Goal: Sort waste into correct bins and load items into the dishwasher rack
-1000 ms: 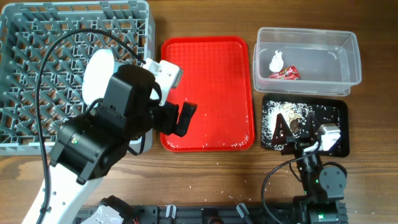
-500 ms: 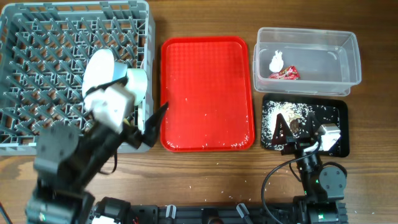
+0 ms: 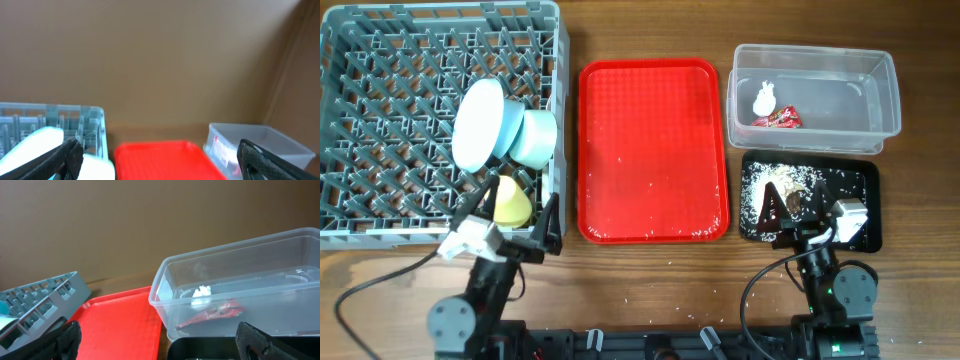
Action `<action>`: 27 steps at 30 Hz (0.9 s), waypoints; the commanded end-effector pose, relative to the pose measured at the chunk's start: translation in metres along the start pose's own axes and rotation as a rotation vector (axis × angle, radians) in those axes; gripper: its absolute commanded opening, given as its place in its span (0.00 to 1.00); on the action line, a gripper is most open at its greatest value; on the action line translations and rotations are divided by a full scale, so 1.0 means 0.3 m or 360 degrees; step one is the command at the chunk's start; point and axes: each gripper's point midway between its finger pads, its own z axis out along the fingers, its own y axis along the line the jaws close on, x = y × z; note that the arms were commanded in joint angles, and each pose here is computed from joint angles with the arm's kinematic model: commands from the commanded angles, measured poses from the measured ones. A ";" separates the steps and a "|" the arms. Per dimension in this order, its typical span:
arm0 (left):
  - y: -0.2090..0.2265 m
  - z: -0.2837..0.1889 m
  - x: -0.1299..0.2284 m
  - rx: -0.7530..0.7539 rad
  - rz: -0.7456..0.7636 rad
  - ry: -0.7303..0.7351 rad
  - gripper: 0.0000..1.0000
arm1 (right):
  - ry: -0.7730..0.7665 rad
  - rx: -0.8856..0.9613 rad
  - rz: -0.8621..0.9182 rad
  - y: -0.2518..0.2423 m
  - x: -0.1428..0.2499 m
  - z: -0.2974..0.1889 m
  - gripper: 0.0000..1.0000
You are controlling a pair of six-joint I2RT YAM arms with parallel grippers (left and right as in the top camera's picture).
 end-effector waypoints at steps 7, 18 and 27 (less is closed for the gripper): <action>0.091 0.000 0.256 -0.0122 -0.0100 0.0244 1.00 | -0.0013 -0.0019 0.0013 0.007 -0.006 -0.002 1.00; 0.103 -0.012 0.316 -0.0154 -0.0131 0.0359 1.00 | -0.0013 -0.0019 0.0013 0.007 -0.006 -0.002 1.00; 0.104 -0.012 0.316 -0.0155 -0.0131 0.0359 1.00 | -0.0013 -0.0019 0.0012 0.007 -0.006 -0.002 1.00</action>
